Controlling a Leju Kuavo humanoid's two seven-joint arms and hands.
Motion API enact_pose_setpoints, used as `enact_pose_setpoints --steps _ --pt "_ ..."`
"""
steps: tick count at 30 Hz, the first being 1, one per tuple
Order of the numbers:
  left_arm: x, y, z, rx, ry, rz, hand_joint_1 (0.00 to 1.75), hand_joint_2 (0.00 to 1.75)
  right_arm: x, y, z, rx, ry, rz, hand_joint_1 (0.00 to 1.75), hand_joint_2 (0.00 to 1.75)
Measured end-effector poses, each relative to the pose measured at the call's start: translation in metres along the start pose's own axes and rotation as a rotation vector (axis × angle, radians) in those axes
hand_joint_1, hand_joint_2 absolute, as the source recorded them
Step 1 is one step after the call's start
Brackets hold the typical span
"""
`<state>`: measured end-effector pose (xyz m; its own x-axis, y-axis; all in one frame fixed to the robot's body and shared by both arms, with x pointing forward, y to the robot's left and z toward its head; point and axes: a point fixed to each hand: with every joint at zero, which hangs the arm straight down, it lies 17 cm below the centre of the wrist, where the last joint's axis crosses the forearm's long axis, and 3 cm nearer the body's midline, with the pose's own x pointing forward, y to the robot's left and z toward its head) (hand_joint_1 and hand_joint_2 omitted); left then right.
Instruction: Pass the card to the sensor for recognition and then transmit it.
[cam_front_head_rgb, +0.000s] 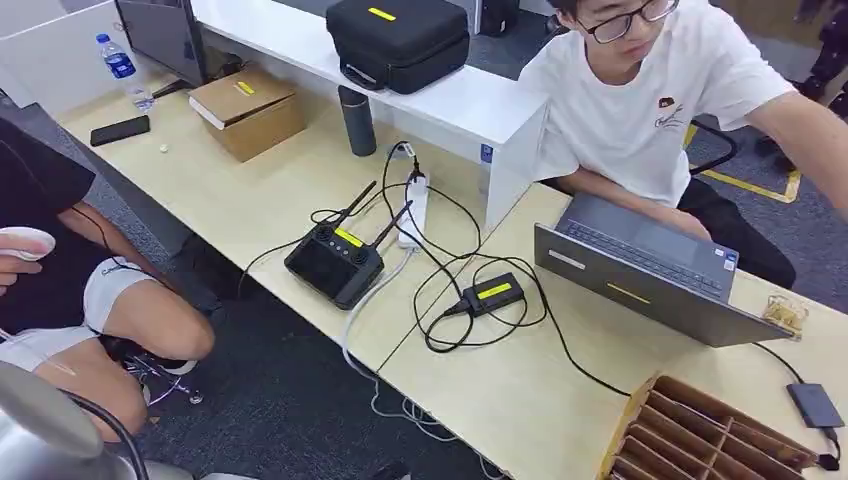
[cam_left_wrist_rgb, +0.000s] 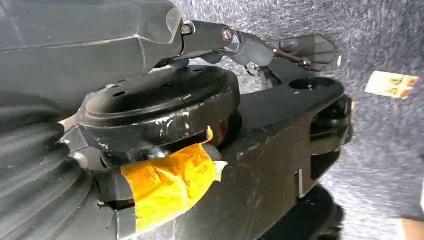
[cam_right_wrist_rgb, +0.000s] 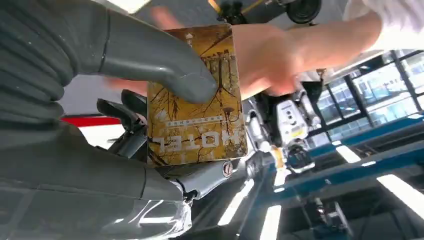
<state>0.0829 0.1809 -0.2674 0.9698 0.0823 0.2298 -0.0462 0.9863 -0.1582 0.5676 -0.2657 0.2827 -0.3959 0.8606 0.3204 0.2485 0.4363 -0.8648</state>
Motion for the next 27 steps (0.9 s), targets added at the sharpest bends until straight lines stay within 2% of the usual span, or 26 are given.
enact_pose_setpoints --steps 5,10,20,21,27 --pt "0.002 -0.001 0.0 -0.008 0.005 -0.077 0.0 1.75 0.047 0.045 -0.034 0.054 -0.025 0.028 1.75 1.75" --pt "0.003 -0.002 -0.001 -0.011 0.008 -0.104 0.0 1.75 0.081 0.086 -0.042 0.131 -0.052 0.039 1.75 1.75" --pt "0.002 -0.002 -0.001 -0.012 0.009 -0.116 0.0 1.75 0.098 0.109 -0.043 0.178 -0.07 0.042 1.75 1.75" --pt "0.002 -0.002 -0.001 -0.012 0.01 -0.116 0.0 1.75 0.098 0.109 -0.043 0.18 -0.069 0.042 0.0 1.75" --pt "0.001 -0.003 0.0 -0.016 0.009 -0.138 0.0 1.75 0.099 0.12 -0.038 0.204 -0.074 0.046 0.0 1.75"
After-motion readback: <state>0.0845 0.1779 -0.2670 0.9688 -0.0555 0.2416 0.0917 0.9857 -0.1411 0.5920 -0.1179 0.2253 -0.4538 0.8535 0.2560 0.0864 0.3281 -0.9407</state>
